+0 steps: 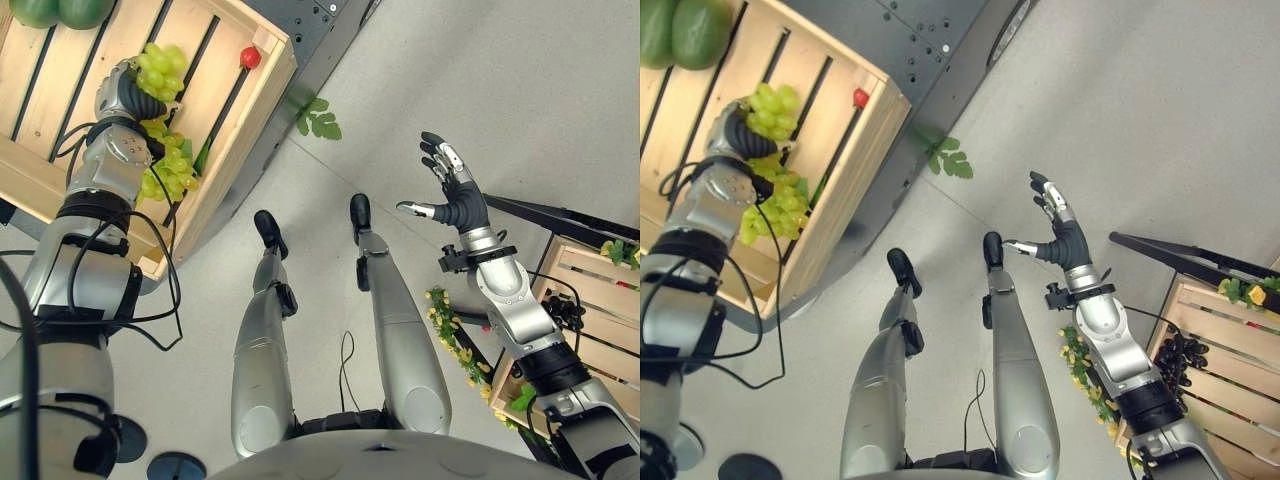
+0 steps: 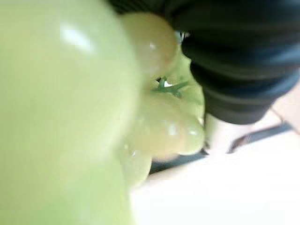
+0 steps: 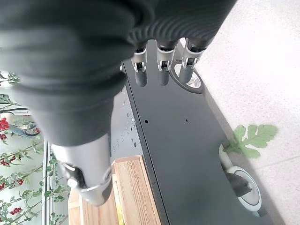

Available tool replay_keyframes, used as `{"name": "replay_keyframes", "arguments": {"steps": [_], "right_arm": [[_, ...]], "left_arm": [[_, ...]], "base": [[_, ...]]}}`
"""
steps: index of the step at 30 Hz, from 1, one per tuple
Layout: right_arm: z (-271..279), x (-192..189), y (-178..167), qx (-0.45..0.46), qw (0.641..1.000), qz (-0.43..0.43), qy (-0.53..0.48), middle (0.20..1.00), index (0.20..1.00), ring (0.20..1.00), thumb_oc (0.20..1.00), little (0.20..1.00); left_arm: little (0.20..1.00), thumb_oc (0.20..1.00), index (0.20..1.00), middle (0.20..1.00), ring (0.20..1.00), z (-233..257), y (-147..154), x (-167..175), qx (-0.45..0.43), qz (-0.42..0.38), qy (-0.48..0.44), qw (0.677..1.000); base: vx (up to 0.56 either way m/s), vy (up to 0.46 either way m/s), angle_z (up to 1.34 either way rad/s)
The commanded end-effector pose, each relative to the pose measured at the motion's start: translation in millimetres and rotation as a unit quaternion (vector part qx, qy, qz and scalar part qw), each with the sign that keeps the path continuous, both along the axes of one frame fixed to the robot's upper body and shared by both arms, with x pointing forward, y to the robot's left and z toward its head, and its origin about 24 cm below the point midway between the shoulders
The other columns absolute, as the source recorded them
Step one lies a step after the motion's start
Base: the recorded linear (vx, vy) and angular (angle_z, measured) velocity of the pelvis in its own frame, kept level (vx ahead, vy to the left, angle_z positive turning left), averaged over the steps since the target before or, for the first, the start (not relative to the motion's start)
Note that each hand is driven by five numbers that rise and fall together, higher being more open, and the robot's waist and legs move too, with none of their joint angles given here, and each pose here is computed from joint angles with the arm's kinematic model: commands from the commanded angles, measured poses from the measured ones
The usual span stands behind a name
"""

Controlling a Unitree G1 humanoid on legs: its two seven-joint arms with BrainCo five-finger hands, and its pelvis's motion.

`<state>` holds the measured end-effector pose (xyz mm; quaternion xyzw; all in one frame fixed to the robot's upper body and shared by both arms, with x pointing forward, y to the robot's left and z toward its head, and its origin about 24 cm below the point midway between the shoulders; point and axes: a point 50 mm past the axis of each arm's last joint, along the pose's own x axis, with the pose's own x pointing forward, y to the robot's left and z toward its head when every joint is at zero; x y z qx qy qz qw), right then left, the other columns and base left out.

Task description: Pick up the fruits from the basket on one side to the basket on the other side

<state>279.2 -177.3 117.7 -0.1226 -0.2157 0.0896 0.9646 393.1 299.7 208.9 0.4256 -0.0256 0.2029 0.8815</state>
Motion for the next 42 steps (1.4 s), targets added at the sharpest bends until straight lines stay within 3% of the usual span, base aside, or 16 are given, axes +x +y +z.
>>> {"name": "replay_keyframes", "arguments": {"steps": [1,6,8,18,25,33,40,42], "right_arm": [[15.7,-8.0,1.6,0.040,0.998,0.005,-0.049,1.000,1.000,1.000,1.000,1.000],[14.8,-7.6,2.5,0.028,0.998,0.001,-0.049,1.000,1.000,1.000,1.000,1.000],[13.7,-7.3,0.4,0.024,0.999,-0.006,-0.047,1.000,1.000,1.000,1.000,1.000],[13.7,-4.1,-7.5,0.009,0.998,-0.030,-0.046,1.000,1.000,1.000,1.000,1.000],[12.9,-5.6,-6.1,0.009,0.999,-0.021,-0.043,1.000,1.000,1.000,1.000,1.000],[12.0,-7.7,-9.4,0.008,0.999,-0.019,-0.038,1.000,1.000,1.000,1.000,1.000],[12.0,-9.6,-10.2,0.001,0.999,-0.013,-0.039,1.000,1.000,1.000,1.000,1.000],[11.1,-9.7,-10.7,-0.002,0.999,-0.010,-0.036,1.000,1.000,1.000,1.000,1.000]], "left_arm": [[1.000,1.000,1.000,1.000,1.000,-116.8,-10.9,-20.4,-0.103,0.000,0.169,0.980],[1.000,1.000,1.000,1.000,1.000,-113.2,-9.5,-21.1,-0.094,0.011,0.140,0.986],[1.000,1.000,1.000,1.000,1.000,-116.0,-9.7,-24.5,-0.128,0.009,0.115,0.985],[1.000,1.000,1.000,1.000,1.000,-173.8,-12.5,-52.9,-0.187,0.022,0.183,0.965],[1.000,1.000,1.000,1.000,1.000,-186.0,-7.3,-60.9,-0.180,0.040,0.215,0.959],[1.000,1.000,1.000,1.000,1.000,-184.2,1.1,-62.9,-0.126,0.037,0.247,0.960],[1.000,1.000,1.000,1.000,1.000,-158.0,1.4,-46.5,0.018,0.011,0.268,0.963],[0.922,0.922,0.922,0.922,0.922,-146.6,1.1,-39.9,0.071,0.002,0.276,0.959]], "base": [[0.00,0.000,0.00],[0.00,0.000,0.00],[0.00,0.000,0.00],[0.00,0.002,0.01],[0.00,0.000,0.00],[0.00,0.000,0.00],[0.00,0.000,0.00],[0.00,0.000,0.00]]}}
